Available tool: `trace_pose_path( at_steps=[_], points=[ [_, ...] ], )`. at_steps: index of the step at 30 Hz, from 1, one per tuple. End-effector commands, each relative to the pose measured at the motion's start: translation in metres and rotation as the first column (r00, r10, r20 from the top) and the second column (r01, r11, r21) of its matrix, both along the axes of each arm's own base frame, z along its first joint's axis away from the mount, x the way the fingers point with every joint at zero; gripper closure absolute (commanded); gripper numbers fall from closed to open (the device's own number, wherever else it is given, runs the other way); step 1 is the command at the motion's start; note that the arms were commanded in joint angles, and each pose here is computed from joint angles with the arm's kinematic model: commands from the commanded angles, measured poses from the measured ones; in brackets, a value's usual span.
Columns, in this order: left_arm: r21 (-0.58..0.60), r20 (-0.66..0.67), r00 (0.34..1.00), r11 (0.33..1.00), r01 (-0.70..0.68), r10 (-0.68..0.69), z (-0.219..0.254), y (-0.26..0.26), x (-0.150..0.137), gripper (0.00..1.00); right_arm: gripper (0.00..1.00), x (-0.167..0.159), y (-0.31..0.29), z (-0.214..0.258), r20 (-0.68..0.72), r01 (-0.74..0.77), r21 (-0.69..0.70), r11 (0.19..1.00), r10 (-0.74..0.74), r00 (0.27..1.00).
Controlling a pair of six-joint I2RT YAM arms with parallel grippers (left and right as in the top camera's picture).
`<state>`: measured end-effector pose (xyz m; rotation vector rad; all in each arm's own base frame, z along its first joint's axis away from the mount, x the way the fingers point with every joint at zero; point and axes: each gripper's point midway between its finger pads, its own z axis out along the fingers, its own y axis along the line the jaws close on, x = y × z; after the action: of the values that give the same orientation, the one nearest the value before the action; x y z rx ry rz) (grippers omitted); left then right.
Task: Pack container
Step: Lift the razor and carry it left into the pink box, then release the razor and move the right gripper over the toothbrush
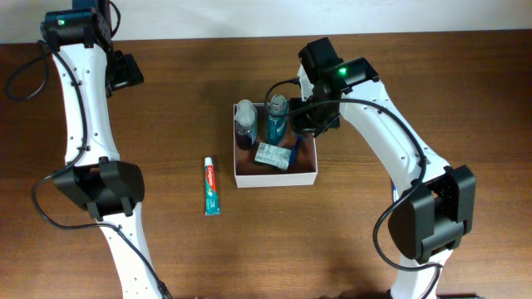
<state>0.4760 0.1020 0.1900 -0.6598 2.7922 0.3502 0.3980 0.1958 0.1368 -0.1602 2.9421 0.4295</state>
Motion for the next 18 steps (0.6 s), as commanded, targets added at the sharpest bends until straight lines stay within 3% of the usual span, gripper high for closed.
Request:
trace_pose_path(
  at_steps=[1,9,18],
  points=[
    [0.005,0.003,1.000,1.000,-0.015,0.015,0.002,0.001,-0.001,0.01,0.78,0.002,-0.007,-0.004,0.008,0.020,-0.038,0.999,-0.020,1.000],
    [0.005,0.003,1.000,1.000,-0.015,0.015,0.002,0.001,-0.001,0.01,0.67,0.012,-0.048,-0.002,-0.007,0.111,-0.064,0.992,-0.112,0.994],
    [0.005,0.003,1.000,1.000,-0.015,0.015,0.002,0.001,-0.001,0.01,0.37,-0.010,-0.161,-0.003,-0.152,0.193,-0.132,0.972,-0.212,0.965]
  ],
)
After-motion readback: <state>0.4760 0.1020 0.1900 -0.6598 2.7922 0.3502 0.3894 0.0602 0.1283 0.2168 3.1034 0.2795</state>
